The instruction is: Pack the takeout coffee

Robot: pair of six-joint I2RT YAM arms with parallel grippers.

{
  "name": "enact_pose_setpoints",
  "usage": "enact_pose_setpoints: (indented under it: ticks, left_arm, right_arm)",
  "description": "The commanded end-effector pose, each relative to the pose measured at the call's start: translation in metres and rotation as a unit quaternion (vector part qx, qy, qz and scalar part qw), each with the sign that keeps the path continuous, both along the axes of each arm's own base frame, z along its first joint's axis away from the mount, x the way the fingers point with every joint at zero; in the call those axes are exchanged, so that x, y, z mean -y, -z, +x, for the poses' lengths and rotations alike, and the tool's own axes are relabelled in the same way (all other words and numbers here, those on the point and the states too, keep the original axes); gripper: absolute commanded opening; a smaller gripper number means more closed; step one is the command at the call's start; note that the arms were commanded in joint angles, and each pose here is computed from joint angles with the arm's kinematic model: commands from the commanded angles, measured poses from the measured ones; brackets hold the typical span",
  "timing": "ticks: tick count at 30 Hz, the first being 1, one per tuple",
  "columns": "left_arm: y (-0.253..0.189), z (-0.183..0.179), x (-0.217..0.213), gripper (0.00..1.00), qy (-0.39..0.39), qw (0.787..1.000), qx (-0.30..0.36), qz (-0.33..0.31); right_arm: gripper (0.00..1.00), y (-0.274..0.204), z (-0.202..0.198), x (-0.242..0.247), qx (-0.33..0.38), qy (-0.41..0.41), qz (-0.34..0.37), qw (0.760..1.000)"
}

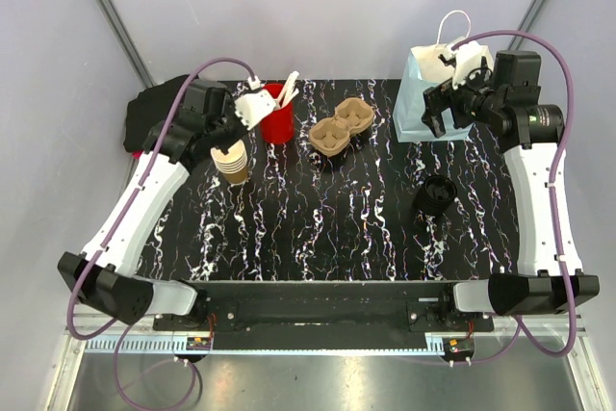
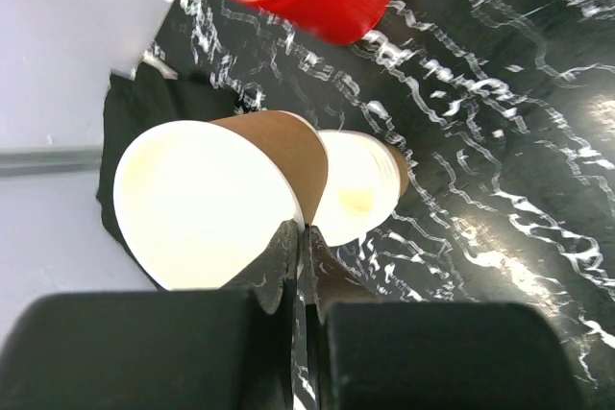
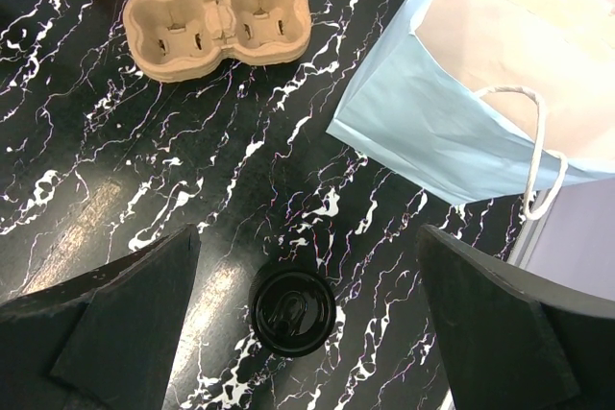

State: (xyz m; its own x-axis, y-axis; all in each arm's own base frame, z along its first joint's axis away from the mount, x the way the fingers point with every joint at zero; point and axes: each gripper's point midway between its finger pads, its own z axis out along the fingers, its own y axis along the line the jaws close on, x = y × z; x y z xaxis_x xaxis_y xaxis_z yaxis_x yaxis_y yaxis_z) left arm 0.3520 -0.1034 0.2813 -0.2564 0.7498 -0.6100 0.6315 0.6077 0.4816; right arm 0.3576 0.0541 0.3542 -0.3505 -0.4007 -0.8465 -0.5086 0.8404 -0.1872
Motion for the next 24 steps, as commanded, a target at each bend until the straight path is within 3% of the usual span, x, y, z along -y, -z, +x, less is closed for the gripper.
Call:
enact_pose_setpoints:
  ticks: [1,11,18,24]
  left_arm:
    - [-0.042,-0.013,0.012,0.0,0.013,0.999,0.047,-0.004]
    - [-0.036,-0.054,0.086,0.0,0.105,0.994,0.014,-0.013]
    - [0.012,-0.082,0.155,0.0,0.184,0.981,-0.052,-0.014]
    - [0.049,-0.084,0.194,0.0,0.213,0.974,-0.081,-0.015]
  right_arm:
    - [1.0,-0.035,-0.009,-0.001,0.05,0.006,0.002,0.999]
    - [1.0,-0.01,-0.029,0.002,0.013,-0.009,-0.023,1.0]
    - [0.99,0.032,-0.072,0.003,-0.061,-0.049,-0.058,0.995]
    - [0.97,0.075,-0.097,0.016,-0.111,-0.054,-0.1,0.987]
